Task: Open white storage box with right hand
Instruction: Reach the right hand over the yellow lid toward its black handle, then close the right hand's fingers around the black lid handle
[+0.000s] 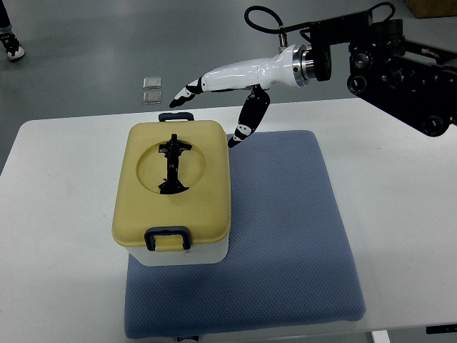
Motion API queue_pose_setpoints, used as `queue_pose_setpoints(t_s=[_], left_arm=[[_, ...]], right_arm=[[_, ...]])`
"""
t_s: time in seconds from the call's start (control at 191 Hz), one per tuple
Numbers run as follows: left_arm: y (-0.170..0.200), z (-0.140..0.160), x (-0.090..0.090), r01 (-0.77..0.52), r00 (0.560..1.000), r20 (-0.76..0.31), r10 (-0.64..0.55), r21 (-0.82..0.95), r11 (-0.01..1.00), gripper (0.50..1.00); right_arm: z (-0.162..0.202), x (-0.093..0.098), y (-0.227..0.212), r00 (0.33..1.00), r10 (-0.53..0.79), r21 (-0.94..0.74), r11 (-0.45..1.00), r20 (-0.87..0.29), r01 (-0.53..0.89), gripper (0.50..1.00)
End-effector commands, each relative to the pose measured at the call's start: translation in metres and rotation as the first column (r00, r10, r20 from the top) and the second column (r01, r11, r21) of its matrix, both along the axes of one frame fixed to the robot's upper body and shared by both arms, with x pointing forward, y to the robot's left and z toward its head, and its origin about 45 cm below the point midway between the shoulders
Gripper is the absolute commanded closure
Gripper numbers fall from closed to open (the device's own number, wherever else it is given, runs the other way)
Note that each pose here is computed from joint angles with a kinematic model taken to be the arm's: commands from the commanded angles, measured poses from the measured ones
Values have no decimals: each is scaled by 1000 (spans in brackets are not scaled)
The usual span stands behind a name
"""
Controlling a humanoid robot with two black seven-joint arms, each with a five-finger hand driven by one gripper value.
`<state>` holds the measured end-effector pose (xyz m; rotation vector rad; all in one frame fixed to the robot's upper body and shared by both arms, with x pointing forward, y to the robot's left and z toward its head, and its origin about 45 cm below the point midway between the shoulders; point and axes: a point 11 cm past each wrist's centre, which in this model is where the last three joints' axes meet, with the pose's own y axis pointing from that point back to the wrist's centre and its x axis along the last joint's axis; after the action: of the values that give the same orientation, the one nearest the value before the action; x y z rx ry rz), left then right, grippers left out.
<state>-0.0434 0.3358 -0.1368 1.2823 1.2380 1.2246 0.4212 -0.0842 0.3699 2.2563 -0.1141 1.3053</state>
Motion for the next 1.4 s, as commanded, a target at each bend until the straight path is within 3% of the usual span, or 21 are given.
queue_pose_setpoints(t_s=[0.0, 0.194, 0.482, 1.163, 1.31, 1.393], left_arm=[[0, 0, 0, 0, 1000, 0, 0, 0, 1000, 500], [0, 0, 0, 0, 1000, 0, 0, 0, 1000, 500], [0, 0, 0, 0, 1000, 0, 0, 0, 1000, 500], [0, 0, 0, 0, 1000, 0, 0, 0, 1000, 500], [0, 0, 0, 0, 1000, 0, 0, 0, 1000, 500], [0, 0, 0, 0, 1000, 0, 0, 0, 1000, 500]], right_arm=[[5, -4, 14, 998, 40, -50, 998, 39, -38, 572], [10, -18, 53, 984, 147, -131, 982, 97, -134, 572], [10, -28, 79, 953, 243, -270, 944, 181, -190, 572], [-10, -41, 106, 917, 329, -332, 911, 228, -244, 581], [-10, -40, 105, 915, 328, -339, 910, 234, -239, 599], [-11, -38, 104, 915, 324, -345, 910, 240, -232, 638]])
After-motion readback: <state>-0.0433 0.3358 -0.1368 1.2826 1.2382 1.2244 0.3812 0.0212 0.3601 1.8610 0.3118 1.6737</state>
